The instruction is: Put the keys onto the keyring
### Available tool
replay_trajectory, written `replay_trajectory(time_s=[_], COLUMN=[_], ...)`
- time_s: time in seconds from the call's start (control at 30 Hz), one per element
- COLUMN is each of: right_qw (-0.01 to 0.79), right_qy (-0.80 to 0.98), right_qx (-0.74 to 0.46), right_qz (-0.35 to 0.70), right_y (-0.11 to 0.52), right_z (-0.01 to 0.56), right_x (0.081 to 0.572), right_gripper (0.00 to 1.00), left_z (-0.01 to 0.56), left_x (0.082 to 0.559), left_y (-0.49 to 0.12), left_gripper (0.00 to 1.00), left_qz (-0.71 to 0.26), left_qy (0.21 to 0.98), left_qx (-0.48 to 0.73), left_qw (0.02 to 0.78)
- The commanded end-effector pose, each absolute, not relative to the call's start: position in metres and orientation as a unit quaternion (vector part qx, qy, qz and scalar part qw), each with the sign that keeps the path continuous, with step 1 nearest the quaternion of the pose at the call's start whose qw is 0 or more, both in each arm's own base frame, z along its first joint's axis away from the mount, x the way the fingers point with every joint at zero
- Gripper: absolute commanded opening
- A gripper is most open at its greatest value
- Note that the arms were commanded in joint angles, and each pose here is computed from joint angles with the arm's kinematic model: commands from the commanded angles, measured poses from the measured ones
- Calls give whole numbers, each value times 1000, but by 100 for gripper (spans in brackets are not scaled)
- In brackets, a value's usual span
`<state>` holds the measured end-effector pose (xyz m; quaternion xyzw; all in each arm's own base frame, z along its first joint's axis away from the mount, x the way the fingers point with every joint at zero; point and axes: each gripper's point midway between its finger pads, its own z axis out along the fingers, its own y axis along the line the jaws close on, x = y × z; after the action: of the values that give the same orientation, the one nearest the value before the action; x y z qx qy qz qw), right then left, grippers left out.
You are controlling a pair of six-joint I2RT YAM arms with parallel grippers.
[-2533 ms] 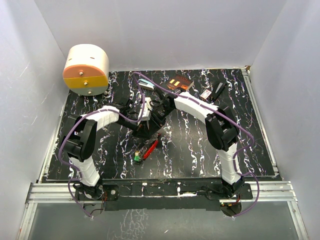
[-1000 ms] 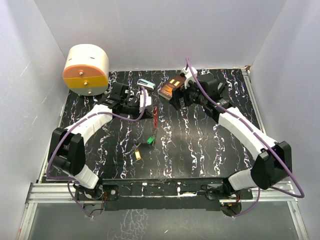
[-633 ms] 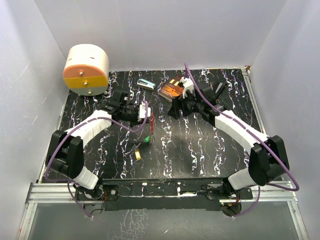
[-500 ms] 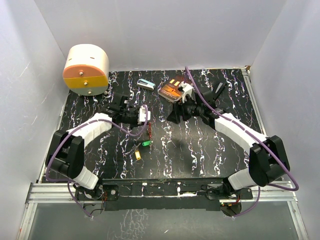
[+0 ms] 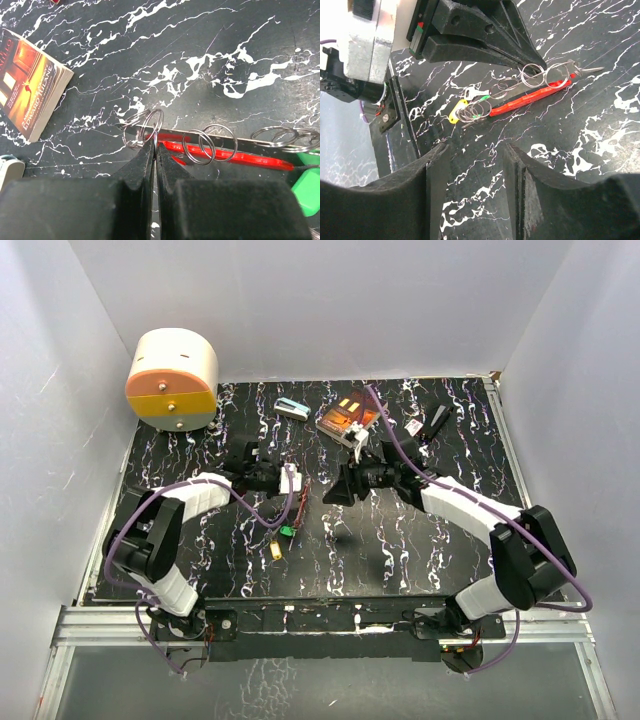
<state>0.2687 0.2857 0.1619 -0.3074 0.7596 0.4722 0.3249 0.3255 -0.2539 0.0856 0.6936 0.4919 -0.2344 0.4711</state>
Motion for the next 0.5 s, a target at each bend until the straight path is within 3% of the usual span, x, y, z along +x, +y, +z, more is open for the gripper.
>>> replay_trajectory(time_s=[0.0,0.23,0.47], right_qw=[380,395,401], right_qy=[747,782,781], right_qx=[-314,-280,-296], right_qz=[447,392,376], right_y=[292,289,307], right_z=[166,146,142], right_x=[289,318,320], right_gripper=[49,37,36], left_z=[98,99,91], left_x=[324,312,286], left_y=[-266,-265,-259], left_gripper=[0,0,0], left_qz=[-240,-247,-281], left_qy=[438,429,425], left_qx=[706,707,725], left_qw=[502,506,463])
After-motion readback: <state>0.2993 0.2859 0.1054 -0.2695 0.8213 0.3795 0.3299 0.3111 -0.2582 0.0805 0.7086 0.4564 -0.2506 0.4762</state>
